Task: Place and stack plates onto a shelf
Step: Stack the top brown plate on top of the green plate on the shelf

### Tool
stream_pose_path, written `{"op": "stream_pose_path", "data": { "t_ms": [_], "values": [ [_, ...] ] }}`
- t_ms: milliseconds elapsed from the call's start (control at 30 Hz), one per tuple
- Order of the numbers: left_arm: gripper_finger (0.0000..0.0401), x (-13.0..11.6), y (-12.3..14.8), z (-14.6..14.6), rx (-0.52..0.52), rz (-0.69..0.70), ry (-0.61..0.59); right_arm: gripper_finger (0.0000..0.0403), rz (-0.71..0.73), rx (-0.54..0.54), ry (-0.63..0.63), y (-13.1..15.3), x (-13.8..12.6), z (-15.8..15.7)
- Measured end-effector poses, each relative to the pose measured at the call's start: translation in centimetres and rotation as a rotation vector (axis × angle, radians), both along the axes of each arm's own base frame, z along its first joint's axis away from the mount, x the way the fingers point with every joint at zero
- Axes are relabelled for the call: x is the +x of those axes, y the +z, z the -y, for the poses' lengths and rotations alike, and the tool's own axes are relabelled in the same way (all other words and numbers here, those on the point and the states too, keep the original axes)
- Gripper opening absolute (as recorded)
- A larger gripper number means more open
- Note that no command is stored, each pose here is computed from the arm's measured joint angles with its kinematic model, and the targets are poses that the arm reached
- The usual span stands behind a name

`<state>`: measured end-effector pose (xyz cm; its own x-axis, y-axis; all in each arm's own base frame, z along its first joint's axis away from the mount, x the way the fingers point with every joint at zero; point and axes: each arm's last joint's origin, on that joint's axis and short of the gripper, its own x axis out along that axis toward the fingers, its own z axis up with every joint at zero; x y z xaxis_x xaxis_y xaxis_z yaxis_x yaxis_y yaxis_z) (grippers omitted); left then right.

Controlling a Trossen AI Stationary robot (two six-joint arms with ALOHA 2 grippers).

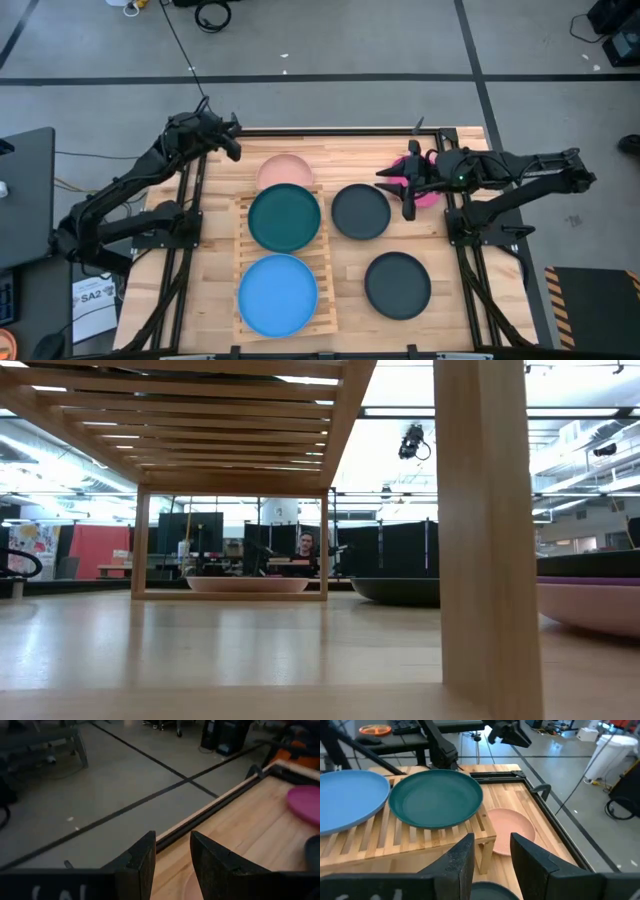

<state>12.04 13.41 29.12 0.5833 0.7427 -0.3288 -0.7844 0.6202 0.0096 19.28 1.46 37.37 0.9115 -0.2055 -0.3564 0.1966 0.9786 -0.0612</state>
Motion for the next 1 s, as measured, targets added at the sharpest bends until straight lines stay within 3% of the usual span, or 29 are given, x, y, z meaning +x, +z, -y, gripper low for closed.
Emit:
{"op": "stream_pose_path", "data": {
  "t_ms": [200,400,633,800,1000],
  "values": [
    [0.0128,0.0,0.0,0.0,0.057,-0.081,-0.034,0.0132,0.013,0.037,-0.052,0.0,0.1,0.7],
    [0.0128,0.4,-0.6,-0.6,0.030,-0.100,-0.042,0.0132,0.016,0.035,-0.089,0.1,0.1,1.5],
    [0.0128,1.7,-2.3,-3.1,-0.141,-0.086,-0.124,0.0132,0.009,0.009,-0.113,0.1,0.1,2.1],
    [0.0128,3.0,-0.3,-5.1,-0.255,-0.128,-0.155,0.0132,0.007,0.006,-0.124,0.1,0.1,2.4],
    [0.0128,5.3,1.1,-8.0,-0.441,-0.273,-0.162,0.0132,0.007,0.007,-0.125,0.0,0.1,2.4]
  ]
}}
